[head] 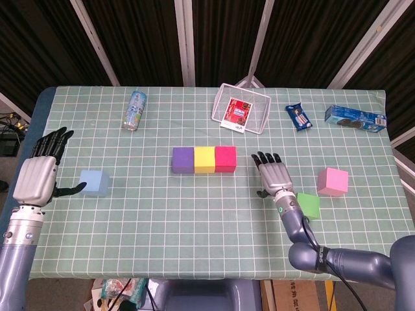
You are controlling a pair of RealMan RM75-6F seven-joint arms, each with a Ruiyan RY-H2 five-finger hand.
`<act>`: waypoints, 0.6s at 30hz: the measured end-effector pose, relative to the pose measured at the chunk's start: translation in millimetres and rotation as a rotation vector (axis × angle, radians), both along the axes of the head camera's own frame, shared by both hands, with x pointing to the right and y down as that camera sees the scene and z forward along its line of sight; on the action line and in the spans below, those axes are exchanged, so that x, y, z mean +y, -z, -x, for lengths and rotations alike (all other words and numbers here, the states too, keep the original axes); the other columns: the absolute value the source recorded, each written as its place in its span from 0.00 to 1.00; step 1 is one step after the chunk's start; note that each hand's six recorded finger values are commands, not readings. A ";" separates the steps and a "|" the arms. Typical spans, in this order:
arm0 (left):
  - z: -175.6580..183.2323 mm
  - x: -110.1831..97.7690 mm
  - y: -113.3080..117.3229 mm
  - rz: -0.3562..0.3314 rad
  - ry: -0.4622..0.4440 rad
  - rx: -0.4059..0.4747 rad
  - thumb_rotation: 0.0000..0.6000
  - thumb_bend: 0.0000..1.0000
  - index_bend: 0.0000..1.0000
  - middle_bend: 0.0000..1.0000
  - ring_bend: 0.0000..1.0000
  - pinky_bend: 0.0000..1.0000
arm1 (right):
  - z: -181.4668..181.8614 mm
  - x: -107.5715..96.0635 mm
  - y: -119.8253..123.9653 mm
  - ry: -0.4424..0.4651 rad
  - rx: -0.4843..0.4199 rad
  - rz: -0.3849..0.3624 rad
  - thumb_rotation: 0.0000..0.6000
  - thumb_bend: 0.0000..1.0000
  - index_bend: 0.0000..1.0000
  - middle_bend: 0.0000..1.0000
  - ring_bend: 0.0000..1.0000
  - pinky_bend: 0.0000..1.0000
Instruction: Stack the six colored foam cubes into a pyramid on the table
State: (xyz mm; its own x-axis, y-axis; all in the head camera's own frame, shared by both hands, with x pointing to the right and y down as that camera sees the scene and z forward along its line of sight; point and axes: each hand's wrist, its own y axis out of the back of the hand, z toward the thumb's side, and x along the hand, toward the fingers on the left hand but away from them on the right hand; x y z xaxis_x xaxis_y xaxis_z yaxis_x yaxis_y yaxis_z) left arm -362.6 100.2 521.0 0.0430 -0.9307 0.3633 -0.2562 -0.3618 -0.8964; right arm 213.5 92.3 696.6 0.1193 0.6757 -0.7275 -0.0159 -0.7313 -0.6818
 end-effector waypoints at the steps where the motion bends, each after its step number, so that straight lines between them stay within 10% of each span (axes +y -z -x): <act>1: -0.7 -0.2 0.5 -0.003 0.000 0.001 1.00 0.05 0.00 0.00 0.00 0.02 | 1.0 -0.2 -0.6 0.003 -0.001 0.003 1.00 0.24 0.00 0.00 0.00 0.00; 18: 1.0 -1.6 -1.0 -0.002 0.009 -0.003 1.00 0.05 0.00 0.00 0.00 0.02 | 28.9 -11.4 -16.4 0.011 -0.013 0.026 1.00 0.24 0.00 0.00 0.00 0.00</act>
